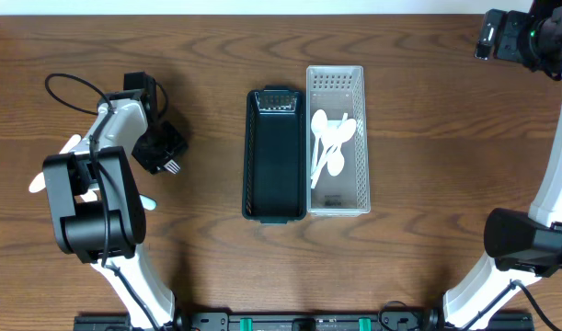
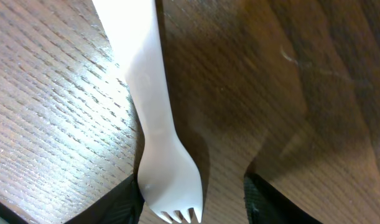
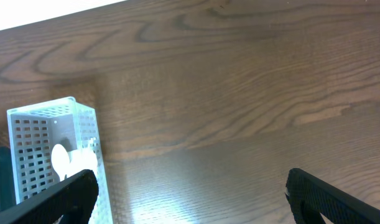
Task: Pack container
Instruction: 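Lower the left gripper onto the white fork and grasp it, then carry the fork right and release it into the green basket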
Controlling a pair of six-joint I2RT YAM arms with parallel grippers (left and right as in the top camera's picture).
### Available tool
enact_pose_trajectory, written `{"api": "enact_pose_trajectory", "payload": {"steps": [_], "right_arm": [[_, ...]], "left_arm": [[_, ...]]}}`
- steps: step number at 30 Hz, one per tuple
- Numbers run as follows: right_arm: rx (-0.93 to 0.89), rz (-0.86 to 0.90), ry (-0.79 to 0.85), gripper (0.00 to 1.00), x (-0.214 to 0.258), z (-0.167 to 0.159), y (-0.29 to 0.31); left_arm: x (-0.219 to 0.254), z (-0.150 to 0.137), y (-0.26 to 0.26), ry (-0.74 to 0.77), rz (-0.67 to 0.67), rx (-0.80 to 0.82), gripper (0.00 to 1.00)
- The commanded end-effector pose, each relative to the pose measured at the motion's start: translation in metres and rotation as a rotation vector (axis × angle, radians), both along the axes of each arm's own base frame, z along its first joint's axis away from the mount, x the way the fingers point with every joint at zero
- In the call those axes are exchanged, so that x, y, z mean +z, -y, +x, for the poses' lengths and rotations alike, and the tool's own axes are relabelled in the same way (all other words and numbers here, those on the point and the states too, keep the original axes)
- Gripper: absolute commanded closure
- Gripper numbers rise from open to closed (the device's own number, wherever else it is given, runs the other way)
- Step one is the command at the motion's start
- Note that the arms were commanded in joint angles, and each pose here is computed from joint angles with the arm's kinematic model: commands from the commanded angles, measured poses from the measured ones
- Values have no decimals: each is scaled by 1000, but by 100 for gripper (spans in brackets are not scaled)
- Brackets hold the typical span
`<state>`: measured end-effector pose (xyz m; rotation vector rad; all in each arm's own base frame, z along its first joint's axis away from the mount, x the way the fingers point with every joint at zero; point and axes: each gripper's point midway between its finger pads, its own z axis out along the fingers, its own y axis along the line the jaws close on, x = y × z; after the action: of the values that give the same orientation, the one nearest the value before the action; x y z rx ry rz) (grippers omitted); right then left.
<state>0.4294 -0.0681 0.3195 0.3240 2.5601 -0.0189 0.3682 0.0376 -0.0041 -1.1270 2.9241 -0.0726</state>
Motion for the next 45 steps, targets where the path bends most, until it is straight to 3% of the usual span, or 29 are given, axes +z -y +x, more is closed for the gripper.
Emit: {"api": "enact_pose_trajectory", "payload": {"steps": [1, 5, 13, 19, 29, 37, 45], "right_arm": [[4, -8, -11, 1, -4, 1, 3], [4, -8, -12, 1, -4, 1, 3], [3, -7, -17, 1, -6, 0, 3], [4, -7, -17, 1, -6, 1, 3], [3, -7, -17, 1, -6, 1, 4], [4, -7, -15, 1, -5, 1, 3], [4, -7, -17, 1, -6, 1, 3]], "left_arm": [[-8, -7, 3, -22, -18, 0, 48], [-8, -7, 3, -21, -18, 7, 49], [-8, -6, 2, -19, -17, 7, 69], [-8, -6, 2, -19, -17, 7, 72], [3, -8, 3, -35, -18, -1, 94], [82, 1, 24, 72, 104, -213, 94], [175, -10, 114, 340, 115, -458, 94]]}}
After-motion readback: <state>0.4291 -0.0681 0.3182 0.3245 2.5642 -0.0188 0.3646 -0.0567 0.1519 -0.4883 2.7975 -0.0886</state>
